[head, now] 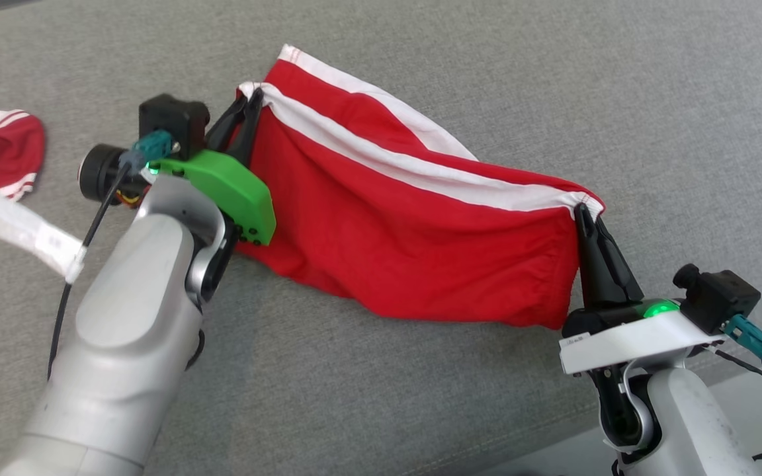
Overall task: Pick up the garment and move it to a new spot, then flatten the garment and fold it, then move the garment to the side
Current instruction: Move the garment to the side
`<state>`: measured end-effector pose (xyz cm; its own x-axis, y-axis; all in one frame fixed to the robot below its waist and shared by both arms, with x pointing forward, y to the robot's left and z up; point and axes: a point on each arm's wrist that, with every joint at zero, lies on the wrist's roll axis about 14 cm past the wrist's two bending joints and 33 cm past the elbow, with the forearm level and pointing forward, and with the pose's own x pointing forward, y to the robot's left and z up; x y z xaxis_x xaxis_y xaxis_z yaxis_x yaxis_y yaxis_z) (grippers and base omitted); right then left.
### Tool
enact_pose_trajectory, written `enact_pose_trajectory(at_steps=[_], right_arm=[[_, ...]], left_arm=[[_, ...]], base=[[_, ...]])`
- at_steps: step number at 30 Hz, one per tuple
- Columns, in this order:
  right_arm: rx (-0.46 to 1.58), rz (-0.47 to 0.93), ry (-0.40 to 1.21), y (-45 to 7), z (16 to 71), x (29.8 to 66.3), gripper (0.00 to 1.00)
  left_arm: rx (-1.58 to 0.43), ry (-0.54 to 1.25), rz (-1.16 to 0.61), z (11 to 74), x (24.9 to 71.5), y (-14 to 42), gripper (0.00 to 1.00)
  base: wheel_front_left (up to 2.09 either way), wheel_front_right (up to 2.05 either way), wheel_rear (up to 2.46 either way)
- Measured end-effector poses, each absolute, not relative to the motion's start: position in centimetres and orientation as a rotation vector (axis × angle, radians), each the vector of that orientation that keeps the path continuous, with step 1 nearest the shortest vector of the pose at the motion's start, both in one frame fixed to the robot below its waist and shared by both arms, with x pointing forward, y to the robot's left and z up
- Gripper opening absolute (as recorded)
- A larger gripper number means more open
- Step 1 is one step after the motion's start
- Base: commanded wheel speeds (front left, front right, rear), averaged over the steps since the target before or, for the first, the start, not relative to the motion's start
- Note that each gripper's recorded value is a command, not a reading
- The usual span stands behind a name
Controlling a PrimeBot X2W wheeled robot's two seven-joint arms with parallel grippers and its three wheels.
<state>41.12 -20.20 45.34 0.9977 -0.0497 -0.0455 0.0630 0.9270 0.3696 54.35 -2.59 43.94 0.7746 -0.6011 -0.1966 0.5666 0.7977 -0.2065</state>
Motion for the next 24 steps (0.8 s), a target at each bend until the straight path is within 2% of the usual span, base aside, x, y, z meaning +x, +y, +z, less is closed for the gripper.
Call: enact_pose_trajectory(at_steps=[14, 15, 16, 17, 18, 19, 24], right_arm=[[0.393, -0.103, 0.091, -21.4, 43.4, 41.2, 0.00], [0.394, -0.104, 0.093, -21.4, 43.3, 41.3, 0.00], [0.395, -0.104, 0.093, -21.4, 43.3, 41.3, 0.15], [0.399, -0.103, 0.095, -21.3, 43.3, 41.2, 0.35], [0.401, -0.102, 0.098, -21.3, 43.2, 41.2, 0.56], [0.401, -0.100, 0.099, -21.2, 43.2, 41.2, 1.00], [0.385, -0.092, 0.091, -21.1, 43.5, 41.2, 1.00]], left_arm=[[-0.069, 0.365, -0.654, 40.6, 57.8, -5.8, 0.00], [-0.069, 0.365, -0.653, 40.5, 57.9, -5.9, 0.16], [-0.068, 0.364, -0.651, 40.5, 58.0, -5.9, 0.45], [-0.067, 0.358, -0.652, 40.5, 58.0, -6.0, 0.67], [-0.068, 0.352, -0.655, 40.6, 58.0, -6.1, 0.98], [-0.068, 0.347, -0.658, 40.7, 57.9, -6.2, 1.00], [-0.065, 0.306, -0.675, 41.5, 57.6, -6.7, 1.00]], base=[[0.00, 0.00, 0.00], [0.00, 0.00, 0.00], [0.00, 0.00, 0.00], [0.00, 0.00, 0.00], [0.00, 0.00, 0.00], [0.00, 0.00, 0.00], [0.00, 0.00, 0.00]])
